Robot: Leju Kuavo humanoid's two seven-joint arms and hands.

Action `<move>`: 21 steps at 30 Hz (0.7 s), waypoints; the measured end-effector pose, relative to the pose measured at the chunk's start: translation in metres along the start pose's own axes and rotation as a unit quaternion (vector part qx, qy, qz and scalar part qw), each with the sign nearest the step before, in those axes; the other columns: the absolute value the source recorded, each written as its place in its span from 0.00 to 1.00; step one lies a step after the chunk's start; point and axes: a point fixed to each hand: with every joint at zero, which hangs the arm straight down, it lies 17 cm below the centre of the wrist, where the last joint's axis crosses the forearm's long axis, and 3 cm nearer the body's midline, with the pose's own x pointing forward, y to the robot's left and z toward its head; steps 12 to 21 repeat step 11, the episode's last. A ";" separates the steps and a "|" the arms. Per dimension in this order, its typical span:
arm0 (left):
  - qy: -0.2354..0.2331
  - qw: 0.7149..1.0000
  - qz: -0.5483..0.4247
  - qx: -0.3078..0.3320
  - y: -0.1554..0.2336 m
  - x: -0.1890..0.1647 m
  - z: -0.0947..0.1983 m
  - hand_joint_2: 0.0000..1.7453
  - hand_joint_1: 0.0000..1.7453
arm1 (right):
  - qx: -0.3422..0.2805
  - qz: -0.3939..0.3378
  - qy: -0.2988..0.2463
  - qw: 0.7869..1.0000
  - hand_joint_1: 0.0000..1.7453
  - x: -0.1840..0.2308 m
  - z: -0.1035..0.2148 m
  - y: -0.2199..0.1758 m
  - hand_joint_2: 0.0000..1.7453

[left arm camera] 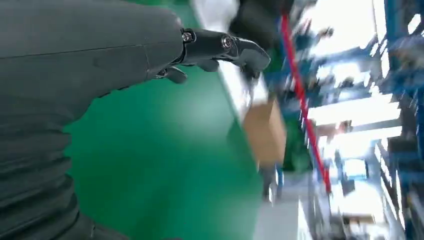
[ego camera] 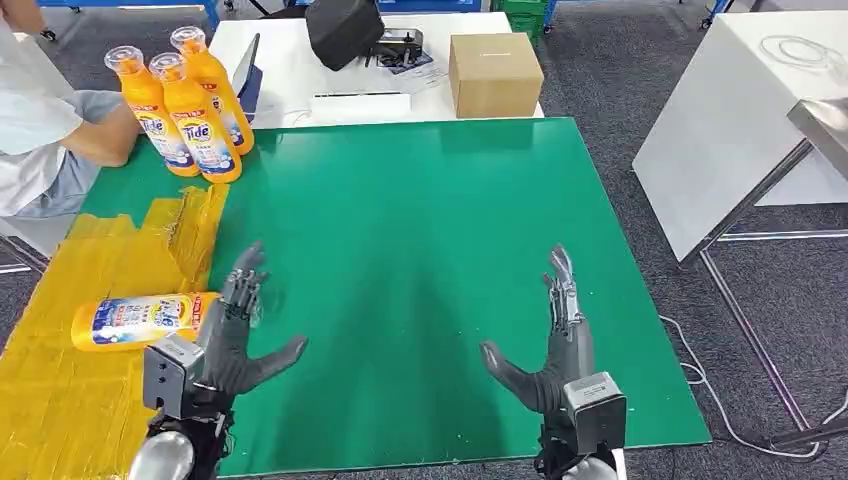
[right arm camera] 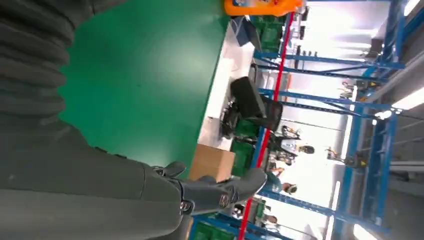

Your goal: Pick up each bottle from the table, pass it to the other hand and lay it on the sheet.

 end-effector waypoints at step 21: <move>0.014 0.999 0.037 0.003 -0.012 -0.008 0.006 1.00 0.00 | -0.013 0.012 0.013 1.000 0.00 -0.009 0.004 -0.003 1.00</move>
